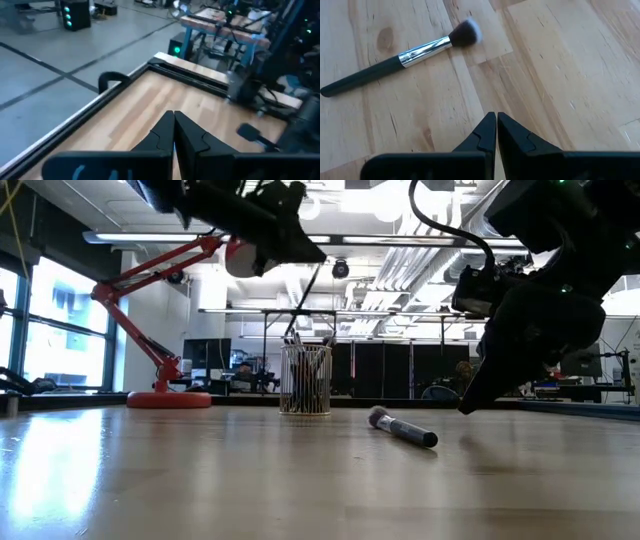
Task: Put items in baskets/containers
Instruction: Put the white eyeshadow brush into the gold pen holder
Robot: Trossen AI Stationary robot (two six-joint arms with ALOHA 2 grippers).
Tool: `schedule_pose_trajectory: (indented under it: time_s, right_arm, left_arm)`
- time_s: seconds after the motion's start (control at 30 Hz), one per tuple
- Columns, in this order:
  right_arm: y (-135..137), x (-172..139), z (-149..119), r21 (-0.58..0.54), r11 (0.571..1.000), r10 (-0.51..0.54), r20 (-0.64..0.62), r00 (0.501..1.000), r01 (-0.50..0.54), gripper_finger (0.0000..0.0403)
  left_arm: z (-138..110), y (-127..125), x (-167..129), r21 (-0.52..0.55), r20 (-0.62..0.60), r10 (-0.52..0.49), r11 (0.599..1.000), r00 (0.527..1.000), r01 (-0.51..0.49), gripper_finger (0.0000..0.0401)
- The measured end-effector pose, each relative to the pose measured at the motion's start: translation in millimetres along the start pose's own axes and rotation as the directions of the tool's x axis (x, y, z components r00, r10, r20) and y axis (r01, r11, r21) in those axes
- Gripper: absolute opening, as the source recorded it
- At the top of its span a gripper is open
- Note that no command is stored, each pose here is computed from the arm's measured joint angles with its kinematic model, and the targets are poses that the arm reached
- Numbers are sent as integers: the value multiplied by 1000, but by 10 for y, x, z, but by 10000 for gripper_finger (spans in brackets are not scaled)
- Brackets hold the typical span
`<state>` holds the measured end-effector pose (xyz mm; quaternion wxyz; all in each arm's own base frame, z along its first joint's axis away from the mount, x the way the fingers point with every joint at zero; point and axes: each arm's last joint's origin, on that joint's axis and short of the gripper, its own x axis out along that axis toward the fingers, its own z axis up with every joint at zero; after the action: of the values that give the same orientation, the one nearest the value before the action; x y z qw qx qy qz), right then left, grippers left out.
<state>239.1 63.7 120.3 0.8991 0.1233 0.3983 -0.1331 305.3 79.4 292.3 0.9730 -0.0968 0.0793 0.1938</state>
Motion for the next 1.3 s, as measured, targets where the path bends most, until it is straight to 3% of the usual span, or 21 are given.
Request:
schedule_pose_trajectory:
  time_s: [0.3,0.53,0.73,1.3]
  right_arm:
    - [0,0,0,-18,1000,-1,1,1000,1,11]
    - [0,0,1,-18,1000,-1,1,1000,1,11]
    - [1,0,0,-17,1000,0,0,1000,0,11]
    - [1,0,0,-7,1000,1,-1,1000,-1,11]
  left_arm:
    - [-73,353,262,-58,41,57,997,998,-54,0]
    - [-314,422,423,-72,-69,61,995,996,-66,0]
    - [-478,358,485,-64,-151,49,996,987,-59,0]
    - [-655,123,435,18,-291,51,999,955,-47,4]
